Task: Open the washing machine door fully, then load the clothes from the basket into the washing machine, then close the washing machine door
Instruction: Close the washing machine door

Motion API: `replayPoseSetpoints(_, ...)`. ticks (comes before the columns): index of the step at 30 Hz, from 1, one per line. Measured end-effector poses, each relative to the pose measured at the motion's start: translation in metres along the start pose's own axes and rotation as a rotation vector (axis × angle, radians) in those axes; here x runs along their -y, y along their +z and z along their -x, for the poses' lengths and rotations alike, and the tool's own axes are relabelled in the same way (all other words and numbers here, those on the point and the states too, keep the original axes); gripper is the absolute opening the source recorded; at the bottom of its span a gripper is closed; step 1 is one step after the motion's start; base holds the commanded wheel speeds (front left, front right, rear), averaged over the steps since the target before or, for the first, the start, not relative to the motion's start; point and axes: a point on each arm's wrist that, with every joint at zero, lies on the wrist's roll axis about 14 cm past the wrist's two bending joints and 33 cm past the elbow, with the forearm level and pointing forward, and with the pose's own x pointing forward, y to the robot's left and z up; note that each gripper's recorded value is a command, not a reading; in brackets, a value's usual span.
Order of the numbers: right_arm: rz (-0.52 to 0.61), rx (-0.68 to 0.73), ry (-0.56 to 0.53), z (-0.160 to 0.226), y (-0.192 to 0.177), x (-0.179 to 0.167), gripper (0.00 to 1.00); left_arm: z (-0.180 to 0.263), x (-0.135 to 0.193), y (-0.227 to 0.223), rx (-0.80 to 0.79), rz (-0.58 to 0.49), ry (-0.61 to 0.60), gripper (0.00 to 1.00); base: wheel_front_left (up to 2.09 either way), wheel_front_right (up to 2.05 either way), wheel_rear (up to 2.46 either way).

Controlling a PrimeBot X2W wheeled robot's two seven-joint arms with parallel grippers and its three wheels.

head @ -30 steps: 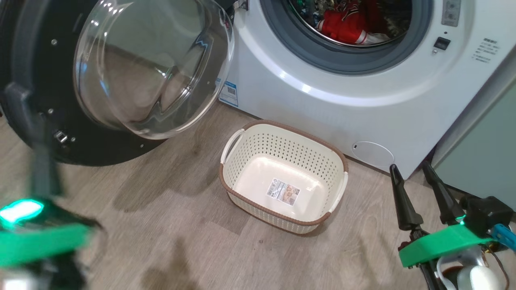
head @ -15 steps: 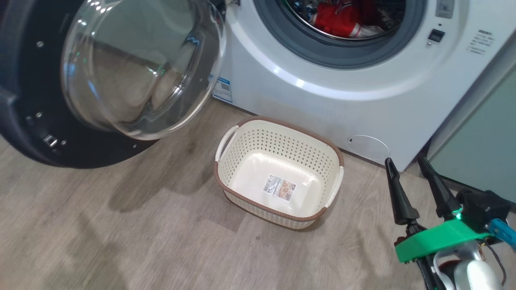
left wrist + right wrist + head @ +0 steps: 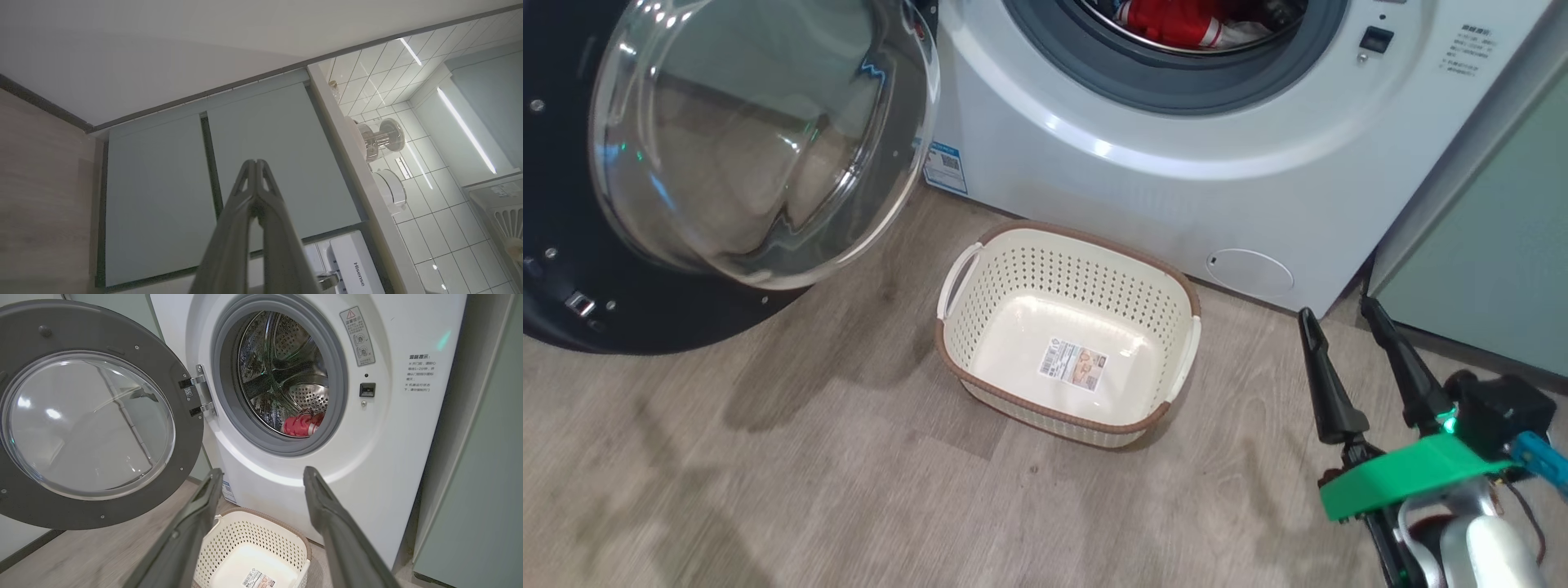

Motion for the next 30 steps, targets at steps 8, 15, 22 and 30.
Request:
replayPoseSetpoints(8,0.001,-0.016,-0.009,-0.001,-0.004,0.004,1.00,0.000,-0.026,-0.056,-0.238,-0.036,0.073,0.00,0.00,0.00,0.00)
replayPoseSetpoints(15,-0.001,-0.007,-0.013,-0.003,-0.002,0.007,1.00,0.003,-0.040,-0.084,-0.344,-0.051,0.113,0.00,0.00,0.00,0.00)
replayPoseSetpoints(22,0.007,-0.011,-0.019,-0.002,-0.002,0.009,1.00,0.006,-0.043,-0.097,-0.411,-0.055,0.115,0.00,0.00,0.00,0.00)
replayPoseSetpoints(30,0.006,-0.009,-0.019,-0.004,-0.002,0.009,1.00,0.011,-0.039,-0.108,-0.496,-0.045,0.099,0.00,0.00,0.00,0.00)
